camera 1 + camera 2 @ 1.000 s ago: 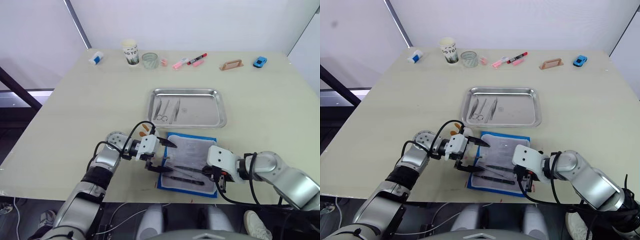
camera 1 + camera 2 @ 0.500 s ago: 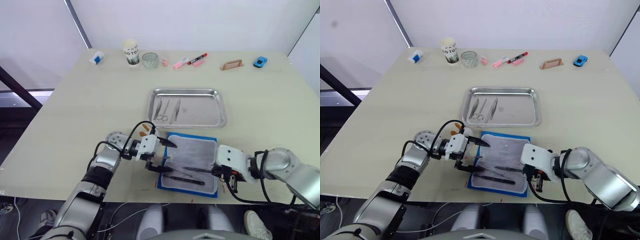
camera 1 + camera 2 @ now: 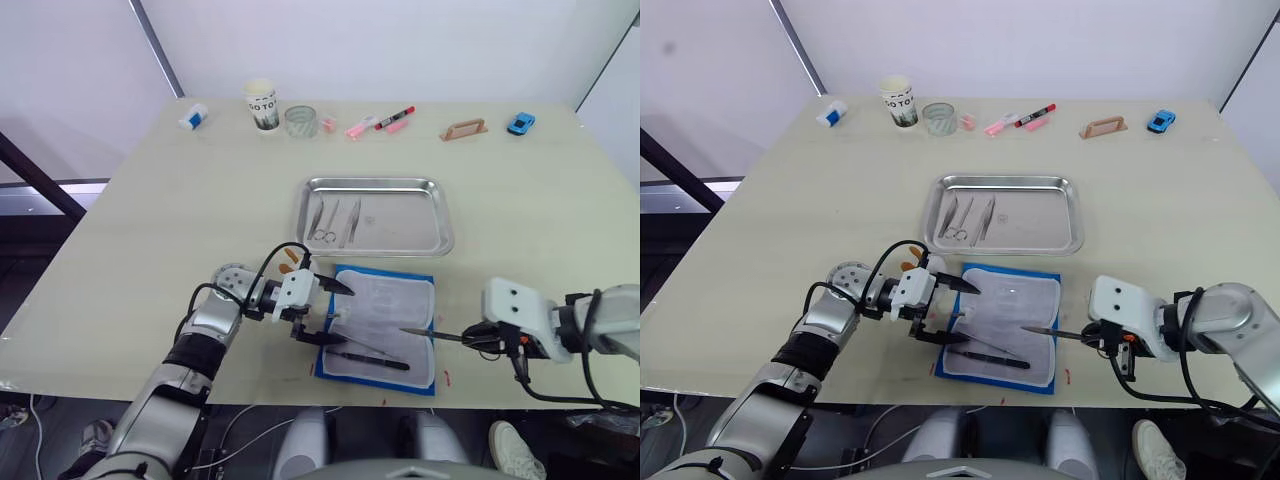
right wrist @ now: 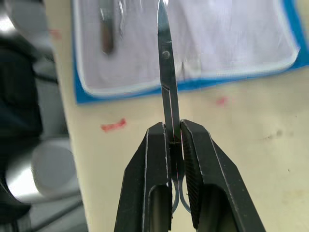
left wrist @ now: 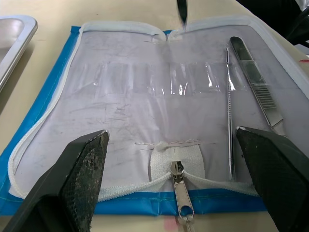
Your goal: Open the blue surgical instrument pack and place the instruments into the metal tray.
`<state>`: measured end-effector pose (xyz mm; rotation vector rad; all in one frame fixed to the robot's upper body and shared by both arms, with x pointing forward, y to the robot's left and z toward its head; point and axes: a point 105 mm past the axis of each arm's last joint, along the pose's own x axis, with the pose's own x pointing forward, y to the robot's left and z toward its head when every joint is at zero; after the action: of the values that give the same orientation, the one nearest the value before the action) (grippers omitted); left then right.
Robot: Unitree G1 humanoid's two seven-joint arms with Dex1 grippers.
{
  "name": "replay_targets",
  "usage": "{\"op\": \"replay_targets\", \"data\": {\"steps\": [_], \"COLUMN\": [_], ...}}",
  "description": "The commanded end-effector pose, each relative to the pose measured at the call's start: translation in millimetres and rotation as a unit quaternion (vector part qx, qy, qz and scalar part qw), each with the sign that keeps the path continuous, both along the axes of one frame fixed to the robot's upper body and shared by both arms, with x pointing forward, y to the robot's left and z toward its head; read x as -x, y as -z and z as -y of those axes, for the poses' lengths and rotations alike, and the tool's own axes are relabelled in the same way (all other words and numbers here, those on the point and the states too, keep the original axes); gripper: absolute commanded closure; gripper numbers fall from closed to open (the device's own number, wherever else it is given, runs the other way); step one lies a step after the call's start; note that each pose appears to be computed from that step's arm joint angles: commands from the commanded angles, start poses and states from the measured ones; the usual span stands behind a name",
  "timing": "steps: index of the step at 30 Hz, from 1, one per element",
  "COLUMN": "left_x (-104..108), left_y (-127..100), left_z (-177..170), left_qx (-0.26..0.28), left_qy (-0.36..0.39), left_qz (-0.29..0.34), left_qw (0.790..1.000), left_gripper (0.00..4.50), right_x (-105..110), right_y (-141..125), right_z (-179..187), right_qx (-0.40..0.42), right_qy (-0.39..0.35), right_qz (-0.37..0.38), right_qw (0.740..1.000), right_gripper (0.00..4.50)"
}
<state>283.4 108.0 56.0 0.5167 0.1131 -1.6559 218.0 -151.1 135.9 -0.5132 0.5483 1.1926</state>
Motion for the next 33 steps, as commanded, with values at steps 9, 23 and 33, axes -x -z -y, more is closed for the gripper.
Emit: {"op": "replay_targets", "data": {"steps": [9,23,33], "left_x": [11,12,14], "left_y": [36,36,36], "left_z": [-6,-7,-9], "left_qx": [-0.039,-0.034,-0.035], "left_qy": [-0.022,-0.033,-0.037], "left_qz": [-0.068,-0.066,-0.066], "left_qw": [0.997,0.997,0.997], "left_gripper": [0.0,0.0,0.0], "right_x": [-97,-170,-182], "right_y": [-47,-23,0], "right_z": [-51,-98,-124], "right_qx": [-0.15,-0.213,-0.209], "right_qy": [0.213,0.451,0.481], "right_qz": [0.137,0.056,0.047], "right_qw": [0.956,0.865,0.85], "right_gripper": [4.44,4.44,4.44]}}
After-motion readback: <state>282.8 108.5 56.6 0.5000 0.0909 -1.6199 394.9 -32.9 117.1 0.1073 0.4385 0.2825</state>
